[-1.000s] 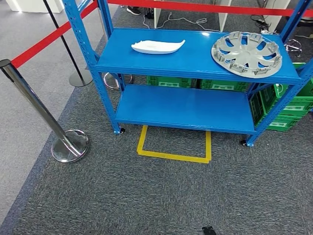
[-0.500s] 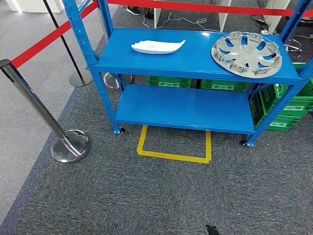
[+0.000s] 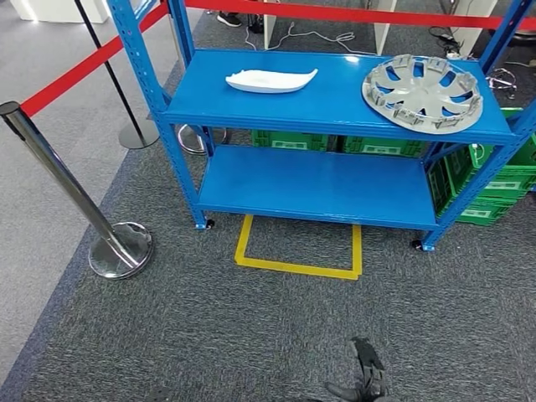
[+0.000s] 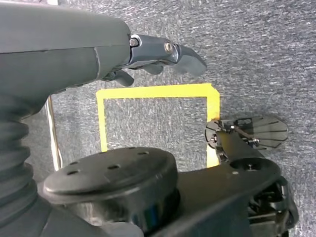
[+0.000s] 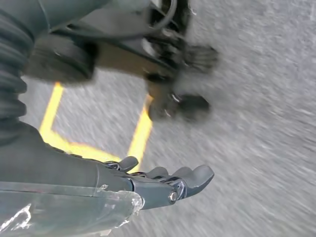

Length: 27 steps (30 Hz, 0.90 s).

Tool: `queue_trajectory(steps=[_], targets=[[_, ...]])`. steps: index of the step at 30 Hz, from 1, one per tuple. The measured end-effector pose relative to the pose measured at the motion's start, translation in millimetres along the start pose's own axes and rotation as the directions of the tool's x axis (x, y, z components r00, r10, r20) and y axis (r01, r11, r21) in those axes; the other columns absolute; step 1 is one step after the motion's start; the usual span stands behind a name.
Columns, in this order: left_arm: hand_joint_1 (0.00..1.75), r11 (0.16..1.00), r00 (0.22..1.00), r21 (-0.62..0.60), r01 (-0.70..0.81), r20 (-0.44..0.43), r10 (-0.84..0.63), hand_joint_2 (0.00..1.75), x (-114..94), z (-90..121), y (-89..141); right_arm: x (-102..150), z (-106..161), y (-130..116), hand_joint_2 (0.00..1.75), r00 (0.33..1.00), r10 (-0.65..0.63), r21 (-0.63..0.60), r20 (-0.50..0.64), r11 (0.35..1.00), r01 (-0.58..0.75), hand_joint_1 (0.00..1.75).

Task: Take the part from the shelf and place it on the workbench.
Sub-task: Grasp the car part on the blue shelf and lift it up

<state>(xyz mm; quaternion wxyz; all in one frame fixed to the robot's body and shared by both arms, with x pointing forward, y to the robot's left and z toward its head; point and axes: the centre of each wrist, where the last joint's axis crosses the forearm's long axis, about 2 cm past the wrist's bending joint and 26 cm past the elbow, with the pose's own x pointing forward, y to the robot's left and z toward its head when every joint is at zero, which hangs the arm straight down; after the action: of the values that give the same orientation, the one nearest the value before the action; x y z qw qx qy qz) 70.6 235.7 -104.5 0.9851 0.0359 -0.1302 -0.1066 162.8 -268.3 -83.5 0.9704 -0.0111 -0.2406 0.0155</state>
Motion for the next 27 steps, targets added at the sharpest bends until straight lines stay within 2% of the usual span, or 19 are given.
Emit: queue_trajectory(steps=[4,9,12,15,19,23,25,27], targets=[[0.0,1.0,0.999,0.009,0.03,0.013,-0.03,1.75,13.2,-0.3,-2.3,63.3,-5.6,-4.5,1.75,0.968,0.236,-0.02,0.085,0.972,-0.235,0.0],[0.0,1.0,0.999,0.014,0.021,0.029,-0.021,1.75,30.1,-0.3,-4.5,136.2,-2.2,-0.2,1.75,0.869,0.467,-0.073,0.165,0.884,-0.461,0.0],[0.0,1.0,0.999,0.015,0.019,0.037,-0.02,1.75,36.0,-0.2,-5.1,159.6,1.2,3.8,1.75,0.829,0.525,-0.098,0.194,0.851,-0.516,0.0],[0.0,1.0,0.999,0.015,0.019,0.038,-0.019,1.75,37.0,-0.2,-5.3,165.7,2.3,5.9,1.75,0.81,0.549,-0.107,0.206,0.835,-0.539,0.0],[0.0,1.0,0.999,0.021,0.018,0.038,-0.019,0.0,37.1,-0.2,-5.2,166.9,2.6,6.7,1.75,0.791,0.573,-0.113,0.215,0.819,-0.562,0.0],[0.0,0.999,1.0,0.035,0.003,0.031,-0.005,1.75,40.6,-0.2,-4.8,180.7,5.9,15.5,1.75,0.733,0.633,-0.128,0.25,0.772,-0.623,0.0],[0.0,0.999,0.999,0.035,-0.002,0.037,0.001,1.75,46.2,-0.1,-4.6,200.0,11.2,26.5,1.75,0.665,0.691,-0.148,0.283,0.717,-0.681,0.0],[0.0,0.999,0.999,0.034,0.002,0.054,-0.003,1.75,52.2,0.1,-4.9,226.2,20.4,43.5,1.75,0.56,0.759,-0.186,0.333,0.635,-0.75,0.0]])
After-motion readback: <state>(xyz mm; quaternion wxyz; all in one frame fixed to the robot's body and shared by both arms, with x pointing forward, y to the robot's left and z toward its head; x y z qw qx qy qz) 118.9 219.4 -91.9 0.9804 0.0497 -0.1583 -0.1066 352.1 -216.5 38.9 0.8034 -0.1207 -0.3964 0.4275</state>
